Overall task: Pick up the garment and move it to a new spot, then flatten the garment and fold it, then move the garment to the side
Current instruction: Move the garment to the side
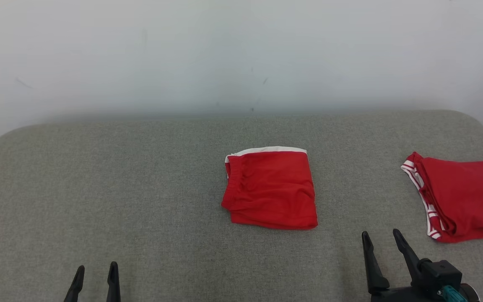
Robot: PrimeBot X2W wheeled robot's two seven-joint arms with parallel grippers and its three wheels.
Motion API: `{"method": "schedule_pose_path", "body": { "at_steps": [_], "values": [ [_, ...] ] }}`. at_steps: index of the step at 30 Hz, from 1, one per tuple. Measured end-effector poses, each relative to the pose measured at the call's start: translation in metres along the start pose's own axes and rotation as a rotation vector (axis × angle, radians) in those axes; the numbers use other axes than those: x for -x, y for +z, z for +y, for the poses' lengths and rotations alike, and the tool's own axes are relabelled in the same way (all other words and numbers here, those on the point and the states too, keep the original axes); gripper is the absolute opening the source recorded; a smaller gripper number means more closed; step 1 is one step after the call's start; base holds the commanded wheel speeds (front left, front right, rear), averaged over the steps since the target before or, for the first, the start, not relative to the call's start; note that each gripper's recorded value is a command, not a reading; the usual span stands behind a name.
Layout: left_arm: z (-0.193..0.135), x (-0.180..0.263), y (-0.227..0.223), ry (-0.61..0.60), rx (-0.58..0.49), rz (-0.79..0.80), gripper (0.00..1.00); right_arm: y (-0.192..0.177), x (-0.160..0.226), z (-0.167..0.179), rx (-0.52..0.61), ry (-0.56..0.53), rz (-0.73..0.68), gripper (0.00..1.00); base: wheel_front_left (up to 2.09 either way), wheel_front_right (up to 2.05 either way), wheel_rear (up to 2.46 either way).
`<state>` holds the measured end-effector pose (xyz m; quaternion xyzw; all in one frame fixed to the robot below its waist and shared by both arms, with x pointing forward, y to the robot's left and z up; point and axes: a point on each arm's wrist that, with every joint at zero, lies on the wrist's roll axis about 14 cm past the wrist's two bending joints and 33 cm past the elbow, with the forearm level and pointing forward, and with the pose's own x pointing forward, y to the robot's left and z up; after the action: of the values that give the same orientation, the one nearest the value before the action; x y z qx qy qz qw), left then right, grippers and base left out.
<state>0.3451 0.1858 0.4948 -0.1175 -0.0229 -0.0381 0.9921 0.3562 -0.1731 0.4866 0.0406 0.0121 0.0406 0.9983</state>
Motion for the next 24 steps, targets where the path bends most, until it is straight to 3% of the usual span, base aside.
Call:
{"method": "schedule_pose_path", "body": {
  "at_steps": [8, 12, 17, 19, 24],
  "values": [
    [-0.004, 0.001, -0.002, -0.011, 0.0, 0.007, 1.0, -0.004, -0.003, 0.0, 0.004, 0.001, 0.037, 1.0, 0.0, 0.0, 0.0],
    [-0.003, 0.001, -0.003, -0.011, -0.001, 0.01, 1.0, -0.026, -0.006, -0.004, -0.045, -0.012, 0.231, 1.0, 0.0, 0.0, 0.0],
    [-0.003, -0.002, -0.005, -0.012, 0.003, 0.015, 1.0, -0.02, -0.032, -0.01, -0.118, -0.013, 0.449, 1.0, 0.0, 0.0, 0.0],
    [-0.004, -0.006, -0.008, -0.019, 0.003, 0.027, 1.0, -0.022, -0.041, -0.021, -0.095, -0.046, 0.552, 1.0, 0.0, 0.0, 0.0],
    [-0.013, -0.02, -0.013, -0.048, 0.008, 0.038, 1.0, -0.002, -0.084, -0.015, -0.182, -0.004, 0.613, 1.0, 0.0, 0.0, 0.0]
  ]
}}
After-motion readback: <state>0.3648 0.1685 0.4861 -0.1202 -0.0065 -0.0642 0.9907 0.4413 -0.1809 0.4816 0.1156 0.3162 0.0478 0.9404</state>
